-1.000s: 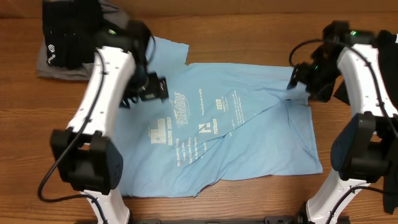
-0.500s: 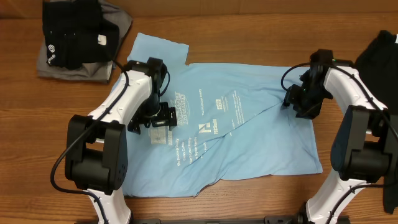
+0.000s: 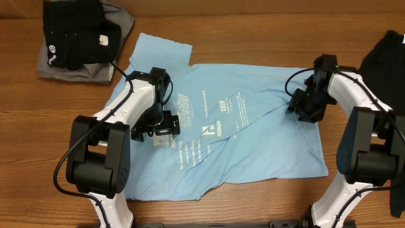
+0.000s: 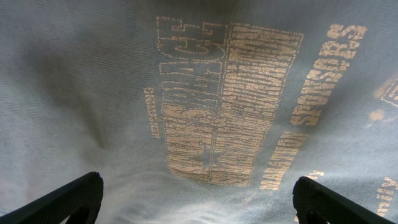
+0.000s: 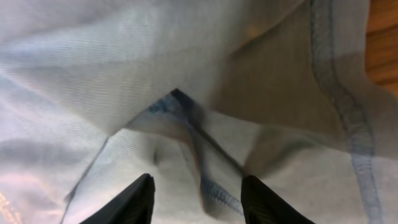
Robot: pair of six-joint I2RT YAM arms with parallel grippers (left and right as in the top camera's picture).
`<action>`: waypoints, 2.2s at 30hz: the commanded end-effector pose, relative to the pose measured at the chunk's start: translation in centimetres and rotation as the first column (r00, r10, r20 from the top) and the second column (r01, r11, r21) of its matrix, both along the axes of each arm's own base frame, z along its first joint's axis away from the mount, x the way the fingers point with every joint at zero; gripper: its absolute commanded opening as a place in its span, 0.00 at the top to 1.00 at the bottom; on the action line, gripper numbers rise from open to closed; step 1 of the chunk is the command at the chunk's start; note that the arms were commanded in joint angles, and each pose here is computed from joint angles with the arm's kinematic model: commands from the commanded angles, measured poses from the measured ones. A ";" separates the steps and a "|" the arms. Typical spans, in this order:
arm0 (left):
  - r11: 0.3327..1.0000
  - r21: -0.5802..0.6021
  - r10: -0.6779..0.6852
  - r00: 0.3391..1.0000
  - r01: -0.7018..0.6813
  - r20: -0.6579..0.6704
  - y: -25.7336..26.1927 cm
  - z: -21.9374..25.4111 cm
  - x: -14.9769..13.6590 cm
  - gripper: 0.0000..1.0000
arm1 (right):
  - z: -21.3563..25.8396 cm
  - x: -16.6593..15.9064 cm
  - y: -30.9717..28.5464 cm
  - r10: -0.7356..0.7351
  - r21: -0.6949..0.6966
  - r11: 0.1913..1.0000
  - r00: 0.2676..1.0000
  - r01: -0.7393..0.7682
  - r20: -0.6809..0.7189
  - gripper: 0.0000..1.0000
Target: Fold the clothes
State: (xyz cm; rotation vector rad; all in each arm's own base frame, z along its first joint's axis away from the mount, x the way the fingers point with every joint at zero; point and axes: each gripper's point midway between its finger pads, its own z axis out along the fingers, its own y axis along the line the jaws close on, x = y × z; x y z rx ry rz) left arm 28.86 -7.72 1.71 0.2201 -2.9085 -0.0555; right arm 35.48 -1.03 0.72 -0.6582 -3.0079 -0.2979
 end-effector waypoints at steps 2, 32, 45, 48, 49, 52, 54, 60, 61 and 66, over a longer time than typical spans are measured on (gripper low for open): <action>1.000 -0.007 0.014 1.000 -0.014 -0.005 -0.1 -0.2 -0.2 0.00 | -0.3 -0.4 0.0 -0.003 -0.002 1.000 1.000 0.003 0.001 0.62; 0.999 0.014 0.049 0.998 -0.049 0.028 1.5 -0.4 0.9 0.00 | 4.6 -4.3 -4.5 -0.179 -0.203 0.970 0.958 0.134 -0.222 0.76; 0.996 0.001 0.084 0.994 -0.084 0.065 2.4 -1.4 1.6 0.00 | 4.0 -4.4 -4.5 -0.179 -0.207 0.969 0.959 0.133 -0.219 0.75; 0.996 0.000 0.084 0.994 -0.085 0.070 2.4 -1.6 1.6 0.00 | 3.4 -4.2 -4.6 -0.179 -0.208 0.969 0.962 0.136 -0.206 0.70; 0.996 0.000 0.084 0.994 -0.084 0.072 2.4 -1.6 1.7 0.00 | 3.2 -4.1 -4.6 -0.180 -0.208 0.969 0.963 0.137 -0.201 0.66; 0.996 0.000 0.084 0.994 -0.084 0.076 2.4 -1.7 1.8 0.00 | 2.4 -4.3 -4.5 -0.179 -0.204 0.969 0.964 0.138 -0.197 0.65; 0.996 0.001 0.084 0.993 -0.084 0.079 2.5 -1.7 1.8 0.00 | 1.9 -4.5 -4.4 -0.179 -0.201 0.970 0.964 0.139 -0.198 0.65; 0.995 0.012 0.095 0.992 -0.096 0.086 3.1 -1.7 2.0 0.00 | 1.0 -4.8 -4.3 -0.179 -0.201 0.970 0.964 0.139 -0.196 0.78; 0.995 0.020 0.096 0.992 -0.098 0.087 3.3 -1.7 2.1 0.00 | 1.0 -4.7 -4.3 -0.179 -0.201 0.970 0.965 0.140 -0.194 0.79; 0.992 0.047 0.111 0.989 -0.115 0.094 4.5 -1.7 2.2 0.02 | 0.9 -4.4 -4.5 -0.182 -0.202 0.969 0.967 0.144 -0.181 0.89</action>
